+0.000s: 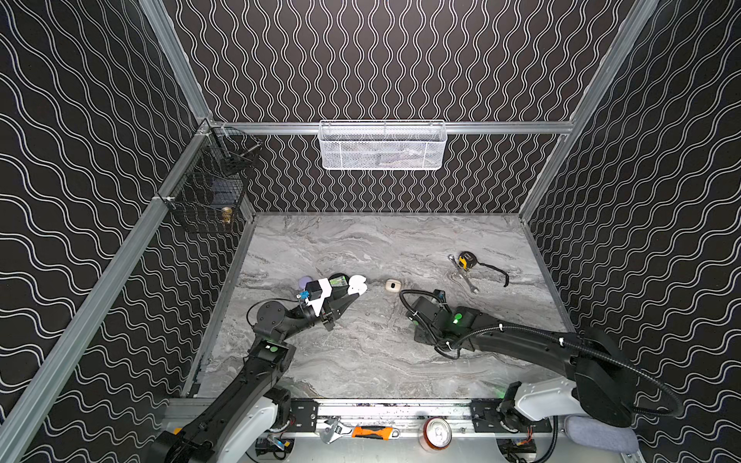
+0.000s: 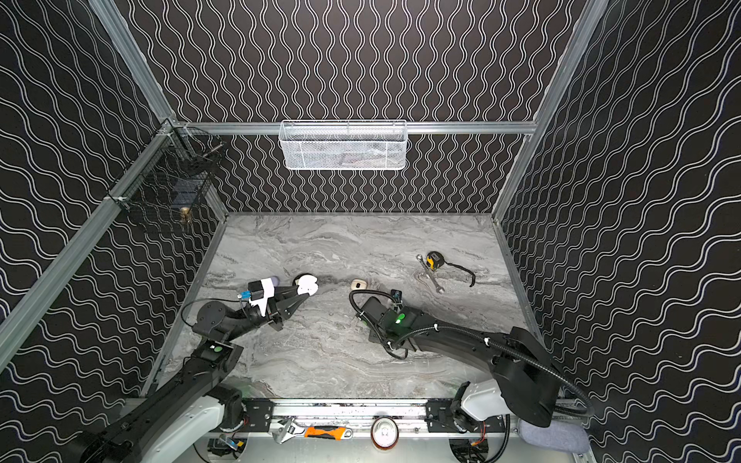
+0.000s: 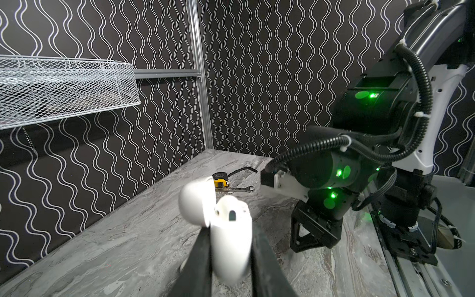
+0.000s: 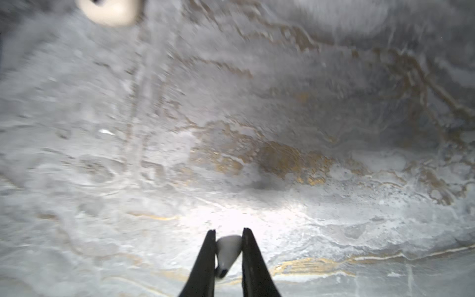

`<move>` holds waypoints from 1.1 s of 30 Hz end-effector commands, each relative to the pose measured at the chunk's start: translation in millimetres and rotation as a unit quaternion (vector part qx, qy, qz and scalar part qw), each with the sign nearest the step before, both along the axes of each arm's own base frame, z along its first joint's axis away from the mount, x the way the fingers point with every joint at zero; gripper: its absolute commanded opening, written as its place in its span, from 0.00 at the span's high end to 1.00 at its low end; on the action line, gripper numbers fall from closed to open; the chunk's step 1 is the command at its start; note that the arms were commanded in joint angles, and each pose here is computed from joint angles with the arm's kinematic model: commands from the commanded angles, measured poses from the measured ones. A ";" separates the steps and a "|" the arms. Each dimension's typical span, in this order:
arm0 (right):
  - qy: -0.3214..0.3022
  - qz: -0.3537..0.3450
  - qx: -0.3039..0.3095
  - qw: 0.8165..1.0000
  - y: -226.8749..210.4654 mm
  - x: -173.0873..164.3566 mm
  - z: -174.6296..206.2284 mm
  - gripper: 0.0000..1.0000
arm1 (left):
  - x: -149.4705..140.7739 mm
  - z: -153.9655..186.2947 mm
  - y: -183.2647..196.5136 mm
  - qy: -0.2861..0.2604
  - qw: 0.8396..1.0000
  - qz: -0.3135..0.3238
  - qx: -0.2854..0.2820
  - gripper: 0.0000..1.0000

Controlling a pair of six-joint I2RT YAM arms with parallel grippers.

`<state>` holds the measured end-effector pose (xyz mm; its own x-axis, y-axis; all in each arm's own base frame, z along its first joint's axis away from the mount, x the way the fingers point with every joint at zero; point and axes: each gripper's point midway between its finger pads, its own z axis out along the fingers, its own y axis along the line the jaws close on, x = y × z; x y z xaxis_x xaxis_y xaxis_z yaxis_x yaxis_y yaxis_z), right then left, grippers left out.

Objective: Insert wireless bluetooth earbuds into charging case
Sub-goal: Pick up the wireless bluetooth earbud from the bottom-center of the table, then insert the wireless bluetooth earbud into the charging case.

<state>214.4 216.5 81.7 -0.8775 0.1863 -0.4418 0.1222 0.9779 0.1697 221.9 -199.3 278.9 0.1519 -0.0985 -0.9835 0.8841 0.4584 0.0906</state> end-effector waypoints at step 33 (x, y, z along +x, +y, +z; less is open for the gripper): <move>-0.487 0.177 0.165 0.839 125.3 -13.5 308.5 0.87 | -16.4 26.7 -1.8 -0.048 0.997 -0.042 -0.053 1.00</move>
<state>204.1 334.4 363.2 -0.2420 0.2239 -0.9441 -0.4725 0.8226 0.3162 212.4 -201.3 295.9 0.2034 -0.1944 -0.9596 0.9051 0.4111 0.1085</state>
